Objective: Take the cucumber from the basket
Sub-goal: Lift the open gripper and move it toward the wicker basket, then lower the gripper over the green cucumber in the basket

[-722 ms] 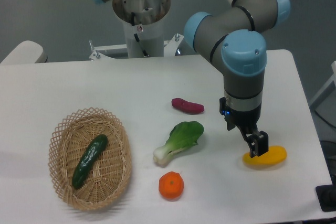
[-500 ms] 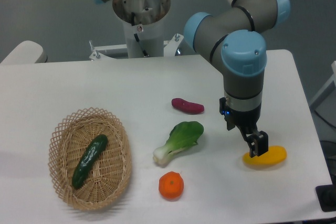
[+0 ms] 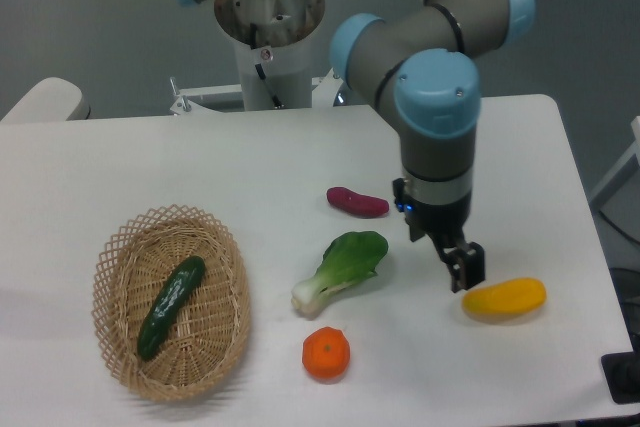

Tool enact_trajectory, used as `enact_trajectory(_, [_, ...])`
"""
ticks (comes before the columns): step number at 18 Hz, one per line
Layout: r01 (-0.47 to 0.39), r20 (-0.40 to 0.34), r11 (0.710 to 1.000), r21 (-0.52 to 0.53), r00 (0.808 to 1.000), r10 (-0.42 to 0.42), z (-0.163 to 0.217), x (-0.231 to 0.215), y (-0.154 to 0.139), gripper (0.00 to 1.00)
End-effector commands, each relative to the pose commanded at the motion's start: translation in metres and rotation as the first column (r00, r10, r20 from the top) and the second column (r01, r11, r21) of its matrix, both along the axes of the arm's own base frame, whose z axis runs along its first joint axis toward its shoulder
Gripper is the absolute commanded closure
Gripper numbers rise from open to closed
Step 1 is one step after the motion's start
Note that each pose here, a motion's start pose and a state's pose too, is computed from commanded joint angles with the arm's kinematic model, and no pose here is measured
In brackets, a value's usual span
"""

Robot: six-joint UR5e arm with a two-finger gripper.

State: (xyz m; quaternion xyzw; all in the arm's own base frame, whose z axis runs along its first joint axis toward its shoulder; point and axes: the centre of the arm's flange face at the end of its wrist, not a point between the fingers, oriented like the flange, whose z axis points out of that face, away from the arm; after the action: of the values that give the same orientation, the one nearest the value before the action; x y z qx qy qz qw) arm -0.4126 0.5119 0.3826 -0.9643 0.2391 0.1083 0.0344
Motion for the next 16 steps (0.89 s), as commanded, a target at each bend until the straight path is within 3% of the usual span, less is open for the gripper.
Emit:
enact_trajectory(2, [-0.114,0.021,0.993,0.021,0.993,0.113,0.000,0.033,0.013,0.00])
enact_trajectory(4, [-0.243,0.057,0.969,0.035,0.969,0.241,-0.007,0.063,0.026,0.00])
enact_trajectory(6, [-0.311,0.080,0.949,0.042,0.948,0.307,-0.009,0.098,0.039,0.00])
enact_trajectory(7, [-0.348,0.097,0.937,0.036,0.934,0.344,-0.017,0.114,0.045,0.00])
enact_trajectory(10, [-0.483,0.144,0.876,0.007,0.867,0.477,-0.044,0.157,0.058,0.00])
enact_trajectory(14, [-0.499,0.205,0.867,-0.013,0.847,0.490,-0.062,0.186,0.073,0.00])
enact_trajectory(16, [-0.536,0.282,0.844,-0.030,0.805,0.522,-0.071,0.193,0.078,0.00])
